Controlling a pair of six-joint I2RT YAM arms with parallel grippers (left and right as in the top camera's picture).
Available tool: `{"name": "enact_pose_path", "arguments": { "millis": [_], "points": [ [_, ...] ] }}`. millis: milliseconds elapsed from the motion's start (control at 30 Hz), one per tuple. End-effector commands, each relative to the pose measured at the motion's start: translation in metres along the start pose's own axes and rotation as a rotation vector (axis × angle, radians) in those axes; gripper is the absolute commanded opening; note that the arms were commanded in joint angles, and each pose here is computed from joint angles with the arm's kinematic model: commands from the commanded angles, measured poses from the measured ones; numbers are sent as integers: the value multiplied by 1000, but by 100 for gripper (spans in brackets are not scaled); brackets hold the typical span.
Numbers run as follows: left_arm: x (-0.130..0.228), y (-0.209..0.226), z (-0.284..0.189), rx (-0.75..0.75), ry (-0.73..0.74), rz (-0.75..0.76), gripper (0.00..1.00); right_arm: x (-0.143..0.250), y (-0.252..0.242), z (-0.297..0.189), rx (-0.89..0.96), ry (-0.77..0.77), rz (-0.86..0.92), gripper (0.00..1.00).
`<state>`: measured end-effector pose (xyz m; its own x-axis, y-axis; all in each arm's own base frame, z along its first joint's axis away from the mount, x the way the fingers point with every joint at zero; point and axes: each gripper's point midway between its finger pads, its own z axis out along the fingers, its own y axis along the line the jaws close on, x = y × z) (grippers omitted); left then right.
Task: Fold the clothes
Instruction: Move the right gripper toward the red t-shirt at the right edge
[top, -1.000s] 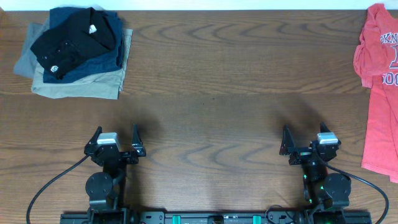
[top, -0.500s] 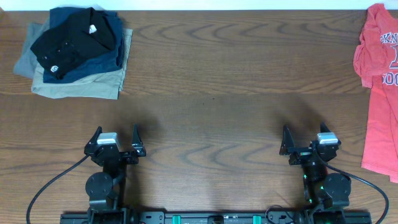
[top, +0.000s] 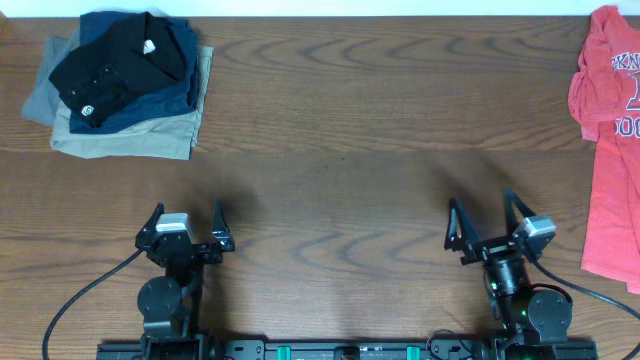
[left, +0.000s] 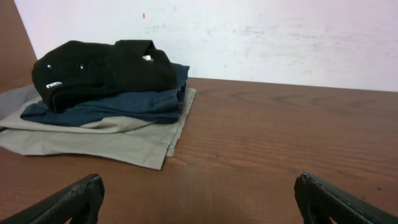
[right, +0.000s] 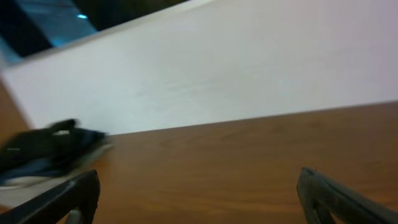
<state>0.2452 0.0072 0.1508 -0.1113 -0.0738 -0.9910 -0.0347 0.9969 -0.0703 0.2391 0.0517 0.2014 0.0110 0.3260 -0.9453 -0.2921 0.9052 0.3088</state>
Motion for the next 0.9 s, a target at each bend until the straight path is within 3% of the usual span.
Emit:
{"name": "enact_pose_path", "arguments": {
  "millis": [0,133,233,400,600,867],
  "points": [
    [17,-1,1,5,53,-1,98,3,18,-1,-105,29,116,99],
    [17,-1,1,5,52,-1,98,-22,29,-4,-156,-70,76,99],
    [17,-1,1,5,53,-1,98,-61,36,-11,-163,-242,-37,99],
    [17,-1,1,5,52,-1,98,-104,14,-10,42,-329,-173,99],
    [17,-1,1,5,52,-1,98,-140,-18,29,280,-220,-263,99],
    [17,-1,1,5,53,-1,98,-144,-116,120,626,206,-341,99]
  ]
}}
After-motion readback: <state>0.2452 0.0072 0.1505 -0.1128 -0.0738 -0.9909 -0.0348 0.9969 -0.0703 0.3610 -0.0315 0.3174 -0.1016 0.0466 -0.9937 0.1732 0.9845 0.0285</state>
